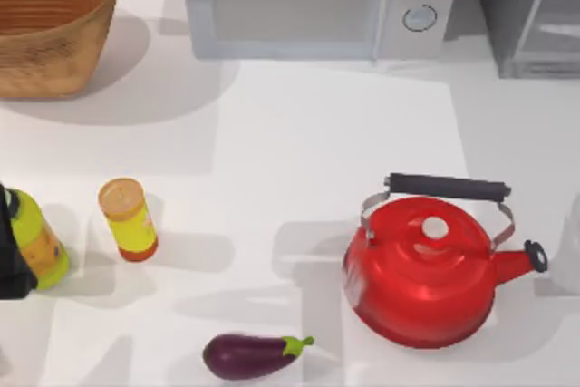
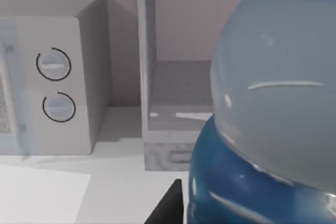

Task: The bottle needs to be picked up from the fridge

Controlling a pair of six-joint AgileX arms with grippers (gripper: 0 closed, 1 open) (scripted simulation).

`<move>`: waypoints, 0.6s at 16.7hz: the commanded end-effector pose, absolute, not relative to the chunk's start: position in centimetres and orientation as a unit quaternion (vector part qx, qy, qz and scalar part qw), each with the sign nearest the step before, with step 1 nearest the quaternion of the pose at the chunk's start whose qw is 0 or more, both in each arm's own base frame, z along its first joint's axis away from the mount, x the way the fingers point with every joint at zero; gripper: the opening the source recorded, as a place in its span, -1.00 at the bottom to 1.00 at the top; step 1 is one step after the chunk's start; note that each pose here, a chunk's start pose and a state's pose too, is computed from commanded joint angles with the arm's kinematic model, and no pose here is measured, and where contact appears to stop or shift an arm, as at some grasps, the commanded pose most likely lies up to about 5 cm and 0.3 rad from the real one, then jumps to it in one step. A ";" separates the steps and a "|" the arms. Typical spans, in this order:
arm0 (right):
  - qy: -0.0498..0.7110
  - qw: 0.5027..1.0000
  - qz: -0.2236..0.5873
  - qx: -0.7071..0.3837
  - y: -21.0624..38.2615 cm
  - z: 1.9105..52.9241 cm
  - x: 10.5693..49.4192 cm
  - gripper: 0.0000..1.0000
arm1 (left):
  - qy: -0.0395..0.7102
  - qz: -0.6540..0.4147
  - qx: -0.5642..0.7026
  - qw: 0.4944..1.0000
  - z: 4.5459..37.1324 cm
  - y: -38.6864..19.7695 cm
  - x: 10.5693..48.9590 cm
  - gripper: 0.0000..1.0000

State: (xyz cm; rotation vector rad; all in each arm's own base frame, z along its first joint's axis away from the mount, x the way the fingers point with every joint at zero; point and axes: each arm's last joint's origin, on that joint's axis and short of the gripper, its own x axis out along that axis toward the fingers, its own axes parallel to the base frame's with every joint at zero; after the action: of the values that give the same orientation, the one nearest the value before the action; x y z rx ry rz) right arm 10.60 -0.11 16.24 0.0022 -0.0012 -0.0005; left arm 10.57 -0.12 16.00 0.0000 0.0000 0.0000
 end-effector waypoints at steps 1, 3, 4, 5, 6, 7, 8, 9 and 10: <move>-0.002 1.000 0.001 0.002 0.0 16.6 10.6 -1.00 | 0.000 0.000 0.000 1.000 16.0 -0.1 10.6 1.00; -0.007 1.000 0.004 0.003 0.2 17.9 10.8 -1.00 | 0.000 0.000 0.000 1.000 16.0 -0.1 10.6 1.00; -0.009 1.000 0.006 0.005 0.4 18.7 11.1 -1.00 | 0.000 0.000 0.000 1.000 16.0 -0.1 10.6 1.00; -0.010 1.000 0.008 0.006 0.7 19.7 11.4 -1.00 | 0.000 0.000 0.000 1.000 16.0 -0.1 10.6 1.00; -0.009 1.000 0.011 0.008 1.0 20.7 11.8 -1.00 | 0.000 0.000 0.000 1.000 16.0 -0.1 10.6 1.00; -0.007 1.000 0.013 0.009 1.4 21.7 12.5 -1.00 | 0.000 0.000 0.000 1.000 16.0 -0.1 10.6 1.00; -0.004 1.000 0.015 0.010 1.9 22.7 13.3 -1.00 | 0.000 0.000 0.000 1.000 16.0 -0.1 10.6 1.00; 0.002 1.000 0.017 0.011 2.5 23.6 14.3 -1.00 | 0.000 0.000 0.000 1.000 16.0 -0.1 10.6 1.00; 0.009 1.000 0.019 0.010 3.3 24.4 15.4 -1.00 | 0.000 0.000 0.000 1.000 16.0 -0.1 10.6 1.00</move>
State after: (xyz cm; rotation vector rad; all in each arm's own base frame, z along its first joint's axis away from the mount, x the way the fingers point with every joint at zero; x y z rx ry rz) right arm 15.41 3.34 24.44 0.0208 0.0182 0.0387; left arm 10.57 -0.12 16.00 0.0000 0.0000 0.0000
